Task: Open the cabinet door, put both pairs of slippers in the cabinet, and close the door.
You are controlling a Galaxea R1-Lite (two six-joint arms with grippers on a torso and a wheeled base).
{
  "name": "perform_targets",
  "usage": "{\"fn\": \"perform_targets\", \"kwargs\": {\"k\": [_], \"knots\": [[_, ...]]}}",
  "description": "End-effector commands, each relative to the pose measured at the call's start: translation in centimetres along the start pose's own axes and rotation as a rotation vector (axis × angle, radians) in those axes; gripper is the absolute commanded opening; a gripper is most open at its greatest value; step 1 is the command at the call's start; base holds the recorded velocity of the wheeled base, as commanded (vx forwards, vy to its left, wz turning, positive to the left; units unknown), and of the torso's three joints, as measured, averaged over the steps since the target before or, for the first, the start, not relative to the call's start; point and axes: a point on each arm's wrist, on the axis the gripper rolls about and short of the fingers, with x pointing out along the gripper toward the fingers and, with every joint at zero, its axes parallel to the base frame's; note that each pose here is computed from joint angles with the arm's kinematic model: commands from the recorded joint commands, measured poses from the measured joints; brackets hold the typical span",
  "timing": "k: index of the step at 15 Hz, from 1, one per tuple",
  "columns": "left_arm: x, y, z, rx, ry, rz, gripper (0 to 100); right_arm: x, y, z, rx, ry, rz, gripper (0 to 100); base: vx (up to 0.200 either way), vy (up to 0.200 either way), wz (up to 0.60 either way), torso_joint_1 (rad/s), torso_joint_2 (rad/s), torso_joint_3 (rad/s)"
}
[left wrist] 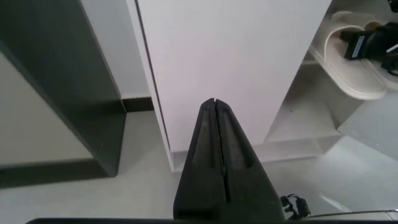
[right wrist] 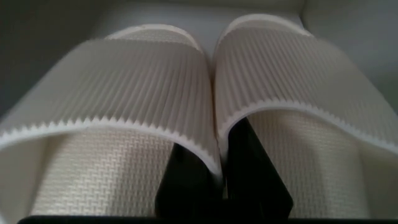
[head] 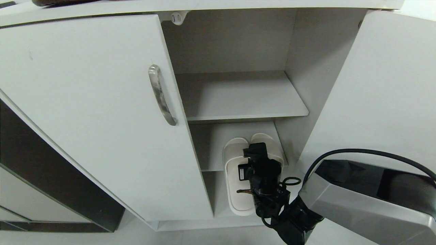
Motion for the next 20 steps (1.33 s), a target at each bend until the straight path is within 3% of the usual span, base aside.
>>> {"fn": "perform_targets", "kwargs": {"k": [1, 6, 8, 20], "knots": [[0.0, 0.0, 0.0, 0.000, 0.002, 0.000, 0, 0.0, 0.0, 0.0, -0.001, 0.000, 0.002, 0, 0.000, 0.000, 0.00, 0.000, 0.00, 0.000], [0.0, 0.0, 0.0, 0.000, 0.002, 0.001, 0, 1.6, -0.2, -0.4, -0.015, 0.000, 0.007, 0, 0.000, 0.000, 0.00, 0.000, 0.00, 0.000], [0.0, 0.0, 0.0, 0.000, 0.002, 0.004, 0, 4.6, -0.3, -0.4, -0.012, -0.008, -0.027, 0, 0.000, 0.000, 0.00, 0.000, 0.00, 0.000], [0.0, 0.0, 0.0, 0.000, 0.002, 0.006, 0, 10.9, 0.1, 2.1, 0.003, -0.030, -0.077, 0, 0.000, 0.000, 0.00, 0.000, 0.00, 0.000]]}}
